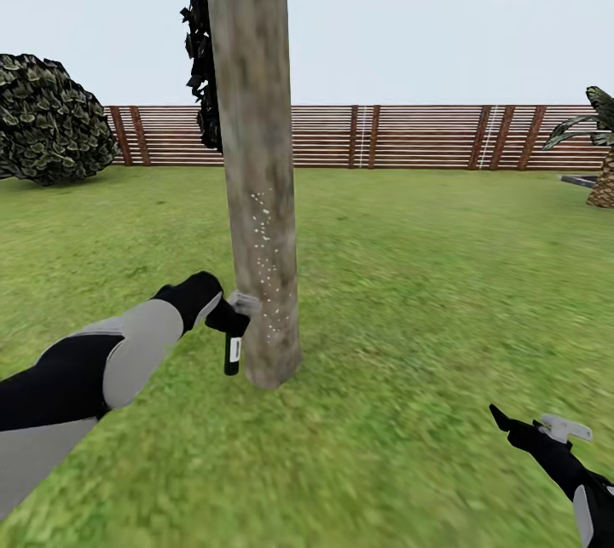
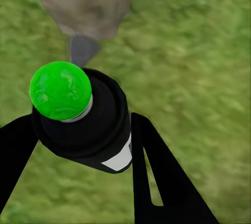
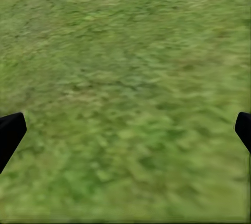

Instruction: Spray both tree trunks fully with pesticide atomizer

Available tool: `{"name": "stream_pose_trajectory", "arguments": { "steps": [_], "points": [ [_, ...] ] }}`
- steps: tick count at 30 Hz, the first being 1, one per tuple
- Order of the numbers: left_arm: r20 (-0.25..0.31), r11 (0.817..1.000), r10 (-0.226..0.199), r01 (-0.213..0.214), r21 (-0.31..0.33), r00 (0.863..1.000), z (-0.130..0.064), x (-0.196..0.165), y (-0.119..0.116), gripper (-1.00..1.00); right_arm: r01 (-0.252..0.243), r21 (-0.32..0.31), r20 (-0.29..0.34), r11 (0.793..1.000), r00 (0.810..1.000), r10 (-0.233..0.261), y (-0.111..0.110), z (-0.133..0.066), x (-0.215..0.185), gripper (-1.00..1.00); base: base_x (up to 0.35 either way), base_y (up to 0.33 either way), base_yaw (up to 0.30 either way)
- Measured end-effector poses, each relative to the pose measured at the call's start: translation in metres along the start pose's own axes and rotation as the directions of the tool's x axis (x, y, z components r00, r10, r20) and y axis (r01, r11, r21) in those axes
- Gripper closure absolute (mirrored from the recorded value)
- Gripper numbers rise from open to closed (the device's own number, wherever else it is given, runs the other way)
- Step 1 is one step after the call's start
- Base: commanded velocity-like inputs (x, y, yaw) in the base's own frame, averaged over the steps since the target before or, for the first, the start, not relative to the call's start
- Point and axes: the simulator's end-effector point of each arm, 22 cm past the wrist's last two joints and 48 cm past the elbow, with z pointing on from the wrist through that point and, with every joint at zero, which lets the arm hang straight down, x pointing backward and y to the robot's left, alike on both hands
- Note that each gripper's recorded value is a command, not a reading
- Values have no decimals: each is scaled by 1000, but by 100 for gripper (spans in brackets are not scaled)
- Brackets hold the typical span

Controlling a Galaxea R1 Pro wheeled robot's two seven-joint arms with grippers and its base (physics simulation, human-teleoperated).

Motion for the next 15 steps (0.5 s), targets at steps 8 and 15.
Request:
{"name": "stream_pose_trajectory", "arguments": {
  "steps": [8,15],
  "points": [
    [45,993,25,-20,-119,999,40,31,16,100,79,2,-59,997,995,-79,-1,0,14,-100,0,0,0],
    [63,997,-42,46,-69,997,48,36,3,100,77,-2,-61,997,995,-77,1,0,15,-100,0,0,110]
  ]
}}
